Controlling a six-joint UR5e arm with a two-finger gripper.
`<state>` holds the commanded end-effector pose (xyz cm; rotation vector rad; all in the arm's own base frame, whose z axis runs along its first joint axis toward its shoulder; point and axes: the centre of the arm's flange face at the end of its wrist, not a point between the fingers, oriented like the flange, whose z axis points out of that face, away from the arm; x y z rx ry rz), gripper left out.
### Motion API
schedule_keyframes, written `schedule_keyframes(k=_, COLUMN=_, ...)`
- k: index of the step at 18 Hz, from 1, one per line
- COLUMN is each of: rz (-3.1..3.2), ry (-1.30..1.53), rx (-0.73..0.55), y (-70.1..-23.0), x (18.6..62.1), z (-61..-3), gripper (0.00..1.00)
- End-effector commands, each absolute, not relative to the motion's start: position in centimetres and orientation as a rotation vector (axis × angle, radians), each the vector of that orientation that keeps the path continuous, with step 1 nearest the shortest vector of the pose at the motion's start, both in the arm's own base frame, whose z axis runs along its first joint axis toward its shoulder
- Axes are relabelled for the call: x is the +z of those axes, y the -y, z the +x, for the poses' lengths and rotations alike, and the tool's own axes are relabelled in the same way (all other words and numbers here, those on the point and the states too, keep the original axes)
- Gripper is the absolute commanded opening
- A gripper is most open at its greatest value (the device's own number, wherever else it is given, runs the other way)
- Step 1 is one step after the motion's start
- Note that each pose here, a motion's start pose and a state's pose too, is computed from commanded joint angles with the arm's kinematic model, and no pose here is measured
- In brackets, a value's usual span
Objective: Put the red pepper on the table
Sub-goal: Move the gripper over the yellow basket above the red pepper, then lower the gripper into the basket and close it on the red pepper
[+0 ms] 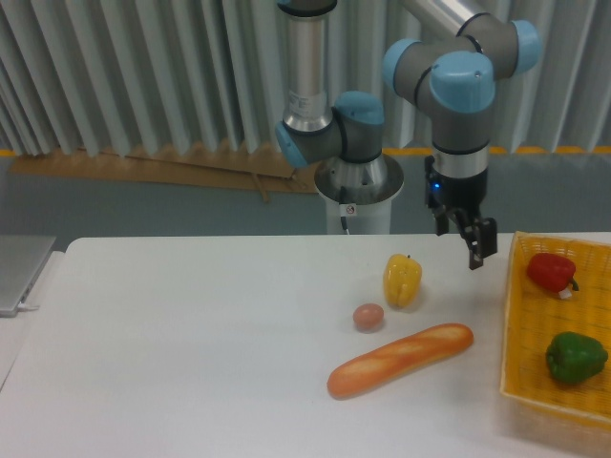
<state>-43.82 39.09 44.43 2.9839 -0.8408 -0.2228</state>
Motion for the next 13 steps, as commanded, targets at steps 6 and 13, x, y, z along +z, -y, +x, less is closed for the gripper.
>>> schedule_keyframes(k=6, rz=2.997, ry=0.811, rx=-0.234, y=-37.1, x=43.0, z=-47.2, gripper=1.0)
schedule_keyframes(k=13, rz=3.036, ry=0.721, rx=-0.159, y=-33.3, x=41.1, z=-49.4, gripper=1.0)
